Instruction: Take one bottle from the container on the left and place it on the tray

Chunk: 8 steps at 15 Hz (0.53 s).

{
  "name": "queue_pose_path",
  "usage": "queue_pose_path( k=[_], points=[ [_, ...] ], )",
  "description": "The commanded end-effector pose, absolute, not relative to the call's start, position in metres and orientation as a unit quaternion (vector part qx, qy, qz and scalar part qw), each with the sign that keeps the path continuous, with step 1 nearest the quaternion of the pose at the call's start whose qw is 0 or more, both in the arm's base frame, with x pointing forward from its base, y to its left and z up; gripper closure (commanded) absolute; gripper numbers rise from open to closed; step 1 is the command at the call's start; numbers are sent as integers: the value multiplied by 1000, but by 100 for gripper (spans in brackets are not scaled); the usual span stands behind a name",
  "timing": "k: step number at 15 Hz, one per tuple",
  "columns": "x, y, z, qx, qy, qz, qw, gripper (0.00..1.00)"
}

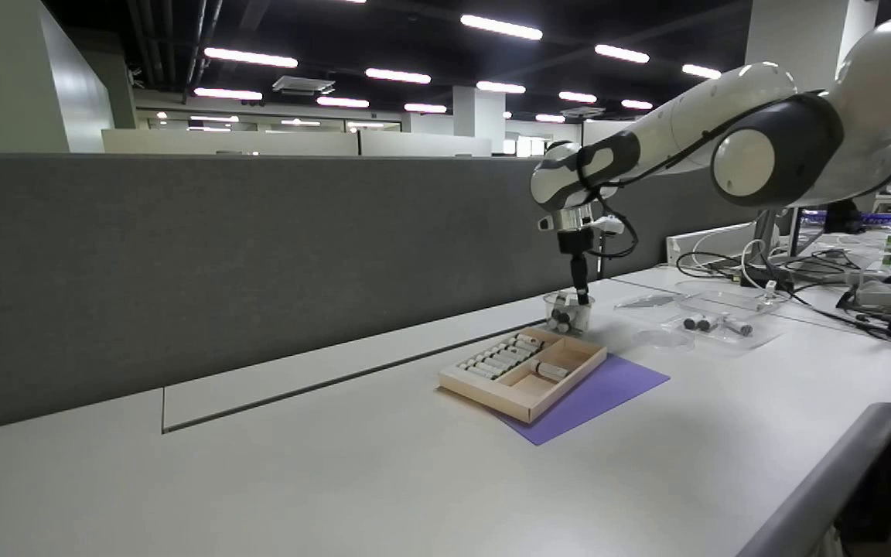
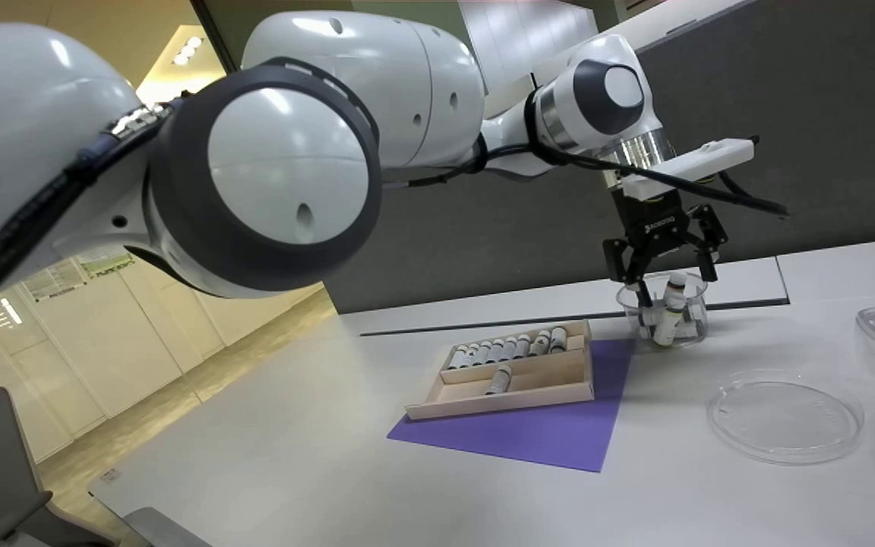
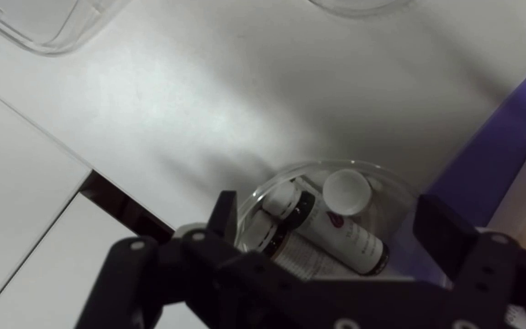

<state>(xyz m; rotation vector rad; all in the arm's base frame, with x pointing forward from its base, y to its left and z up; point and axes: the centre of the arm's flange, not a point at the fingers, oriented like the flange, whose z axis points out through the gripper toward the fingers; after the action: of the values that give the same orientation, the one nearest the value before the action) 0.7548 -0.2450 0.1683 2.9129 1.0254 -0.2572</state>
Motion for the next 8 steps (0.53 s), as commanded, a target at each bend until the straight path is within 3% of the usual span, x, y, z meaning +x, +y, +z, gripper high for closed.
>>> queue_pose_path(
  k=[1,8],
  points=[
    [769,-247,165,938,335,-85,30,0],
    [772,-219,172,935,343,-71,46,0]
  ],
)
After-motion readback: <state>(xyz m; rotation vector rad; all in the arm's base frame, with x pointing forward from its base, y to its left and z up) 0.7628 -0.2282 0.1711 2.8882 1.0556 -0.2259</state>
